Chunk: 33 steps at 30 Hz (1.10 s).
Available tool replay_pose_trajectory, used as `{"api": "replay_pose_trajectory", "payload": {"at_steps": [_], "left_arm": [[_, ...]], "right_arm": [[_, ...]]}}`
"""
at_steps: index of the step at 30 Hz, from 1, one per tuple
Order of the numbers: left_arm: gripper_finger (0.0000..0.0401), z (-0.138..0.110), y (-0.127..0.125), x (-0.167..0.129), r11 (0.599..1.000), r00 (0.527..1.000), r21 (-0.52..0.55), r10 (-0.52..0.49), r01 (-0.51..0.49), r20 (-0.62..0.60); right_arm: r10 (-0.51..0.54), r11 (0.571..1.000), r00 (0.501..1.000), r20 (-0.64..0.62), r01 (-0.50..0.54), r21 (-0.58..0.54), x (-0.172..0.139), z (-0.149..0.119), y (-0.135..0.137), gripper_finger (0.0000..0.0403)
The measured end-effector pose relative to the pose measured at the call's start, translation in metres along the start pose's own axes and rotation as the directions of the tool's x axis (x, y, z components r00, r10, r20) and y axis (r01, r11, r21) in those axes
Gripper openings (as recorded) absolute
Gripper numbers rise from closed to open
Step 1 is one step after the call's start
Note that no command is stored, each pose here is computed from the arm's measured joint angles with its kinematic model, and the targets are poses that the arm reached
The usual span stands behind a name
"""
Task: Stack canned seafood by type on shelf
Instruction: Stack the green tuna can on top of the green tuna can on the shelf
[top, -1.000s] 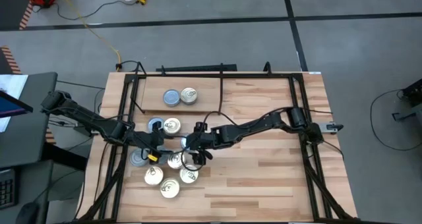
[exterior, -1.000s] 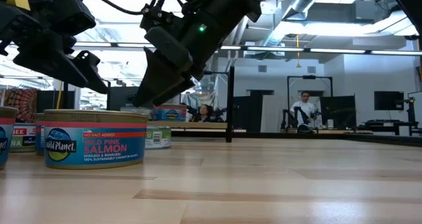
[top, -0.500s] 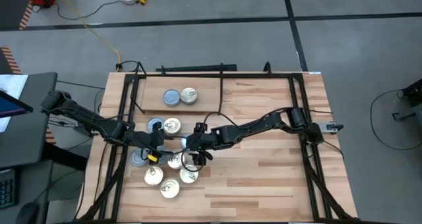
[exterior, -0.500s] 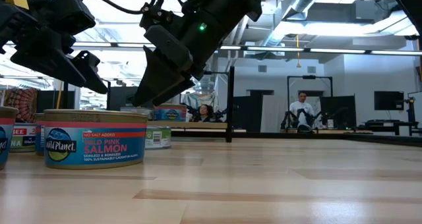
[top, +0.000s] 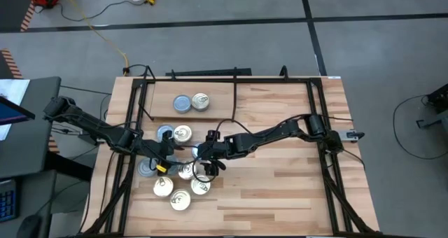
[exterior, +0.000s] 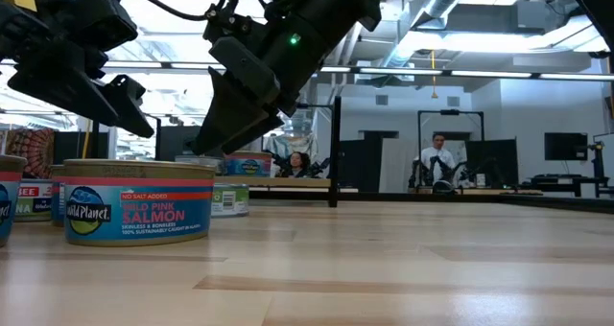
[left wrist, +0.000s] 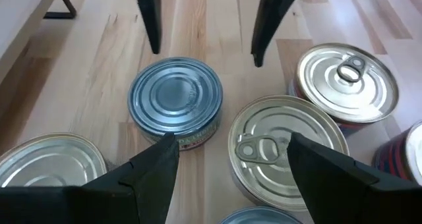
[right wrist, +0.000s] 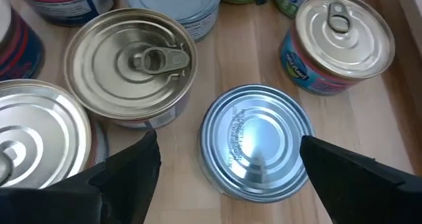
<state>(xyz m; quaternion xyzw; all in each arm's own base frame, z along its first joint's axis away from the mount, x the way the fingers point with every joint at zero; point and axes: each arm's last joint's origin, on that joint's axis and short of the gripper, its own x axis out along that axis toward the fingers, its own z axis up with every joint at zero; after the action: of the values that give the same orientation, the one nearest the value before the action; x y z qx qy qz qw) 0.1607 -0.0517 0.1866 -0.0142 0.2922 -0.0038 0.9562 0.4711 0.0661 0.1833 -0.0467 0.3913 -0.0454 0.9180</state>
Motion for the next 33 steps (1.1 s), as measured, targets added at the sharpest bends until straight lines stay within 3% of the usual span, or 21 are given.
{"api": "replay_pose_trajectory", "payload": {"at_steps": [5,11,15,20,28,33], "left_arm": [[0.0269,0.005,-0.002,0.0,0.999,0.999,-0.032,-0.036,0.037,0.041],[0.0269,0.009,0.0,0.0,0.999,0.994,0.005,0.046,-0.047,0.096],[0.0269,0.004,0.001,0.0,0.998,0.997,0.001,0.056,-0.057,0.045],[0.0269,0.0,0.002,0.0,0.995,0.997,0.057,0.077,-0.078,0.012],[0.0269,0.002,0.008,0.0,0.952,0.967,0.171,0.247,-0.253,0.06],[0.0265,0.007,0.015,0.012,0.967,0.98,0.157,0.195,-0.201,0.05]], "right_arm": [[-0.027,1.0,1.0,0.007,0.027,-0.007,-0.002,0.0,0.009,0.0389],[-0.024,0.999,0.999,0.039,0.026,-0.035,-0.005,0.007,0.01,0.0389],[-0.035,0.999,0.995,0.095,0.036,-0.011,-0.006,0.016,0.002,0.0389],[-0.044,0.999,0.999,0.009,0.044,0.009,-0.005,0.007,-0.002,0.0389],[-0.043,0.998,0.99,-0.133,0.037,-0.044,-0.005,-0.009,0.0,0.0389],[-0.058,0.998,0.982,-0.181,0.051,-0.043,0.002,-0.021,-0.012,0.0389]]}}
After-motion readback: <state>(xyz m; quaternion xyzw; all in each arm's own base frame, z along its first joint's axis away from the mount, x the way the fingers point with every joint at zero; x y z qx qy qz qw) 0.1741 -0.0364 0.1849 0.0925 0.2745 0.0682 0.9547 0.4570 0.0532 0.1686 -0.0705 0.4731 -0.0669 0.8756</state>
